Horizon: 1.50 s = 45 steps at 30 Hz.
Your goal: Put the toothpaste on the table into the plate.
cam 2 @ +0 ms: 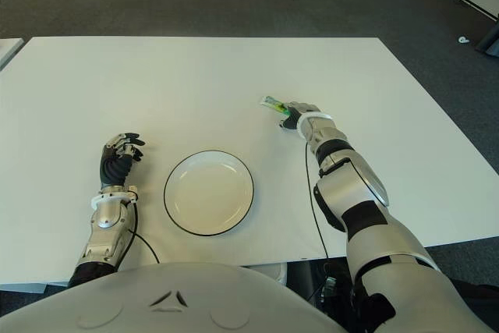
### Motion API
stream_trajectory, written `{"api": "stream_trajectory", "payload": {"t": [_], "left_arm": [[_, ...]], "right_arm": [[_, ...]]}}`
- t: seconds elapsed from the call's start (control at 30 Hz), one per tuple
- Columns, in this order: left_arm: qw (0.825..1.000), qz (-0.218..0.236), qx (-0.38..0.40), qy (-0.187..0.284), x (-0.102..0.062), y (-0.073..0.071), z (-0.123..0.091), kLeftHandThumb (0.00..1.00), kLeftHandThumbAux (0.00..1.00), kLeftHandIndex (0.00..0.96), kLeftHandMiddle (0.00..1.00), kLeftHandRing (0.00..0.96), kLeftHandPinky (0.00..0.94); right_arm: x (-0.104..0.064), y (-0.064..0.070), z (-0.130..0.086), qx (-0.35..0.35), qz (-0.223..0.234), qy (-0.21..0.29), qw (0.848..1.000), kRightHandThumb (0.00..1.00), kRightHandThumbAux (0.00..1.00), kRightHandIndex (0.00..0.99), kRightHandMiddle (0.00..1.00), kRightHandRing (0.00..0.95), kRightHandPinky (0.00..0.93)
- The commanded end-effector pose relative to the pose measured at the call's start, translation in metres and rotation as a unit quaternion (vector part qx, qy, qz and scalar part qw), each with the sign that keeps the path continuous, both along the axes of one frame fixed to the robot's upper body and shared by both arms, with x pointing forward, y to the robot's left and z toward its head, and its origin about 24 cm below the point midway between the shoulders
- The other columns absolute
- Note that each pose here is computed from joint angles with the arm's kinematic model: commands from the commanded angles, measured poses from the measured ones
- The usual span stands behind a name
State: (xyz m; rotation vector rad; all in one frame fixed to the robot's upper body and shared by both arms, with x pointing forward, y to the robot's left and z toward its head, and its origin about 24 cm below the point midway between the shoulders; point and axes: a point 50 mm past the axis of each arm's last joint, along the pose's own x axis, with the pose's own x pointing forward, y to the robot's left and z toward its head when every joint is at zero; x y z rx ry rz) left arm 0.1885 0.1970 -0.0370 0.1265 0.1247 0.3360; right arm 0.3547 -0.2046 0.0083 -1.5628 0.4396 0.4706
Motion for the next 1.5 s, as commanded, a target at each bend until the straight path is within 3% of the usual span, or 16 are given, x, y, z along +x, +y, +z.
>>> {"api": "stream_trajectory", "payload": {"t": [0.03,0.17,0.37,0.8,1.5], "left_arm": [[0.999,0.005,-0.009,0.038,-0.0120,0.0005,-0.0130,0.834,0.679,0.409,0.493,0.623,0.606],[0.999,0.005,-0.008,0.037,-0.0127,0.0004,-0.0125,0.834,0.679,0.409,0.492,0.625,0.616],[0.999,0.007,-0.009,0.039,-0.0127,0.0016,-0.0133,0.834,0.680,0.406,0.496,0.626,0.610],[0.999,0.006,-0.008,0.041,-0.0107,0.0025,-0.0129,0.834,0.680,0.407,0.493,0.615,0.596],[0.999,-0.001,-0.003,0.040,-0.0085,0.0040,-0.0105,0.833,0.680,0.403,0.496,0.621,0.603]], "right_arm": [[-0.0190,0.0072,-0.0280,0.020,-0.011,0.051,0.998,0.659,0.577,0.349,0.445,0.462,0.518],[-0.0223,0.0074,-0.0318,0.015,-0.004,0.038,0.999,0.707,0.675,0.416,0.635,0.665,0.717],[-0.0218,0.0093,-0.0311,0.016,0.005,0.010,1.000,0.727,0.699,0.438,0.755,0.771,0.818],[-0.0225,0.0119,-0.0322,0.046,-0.011,0.002,0.999,0.733,0.709,0.441,0.841,0.834,0.849],[-0.0228,0.0163,-0.0317,0.061,0.007,-0.014,0.998,0.729,0.711,0.440,0.865,0.850,0.848]]}}
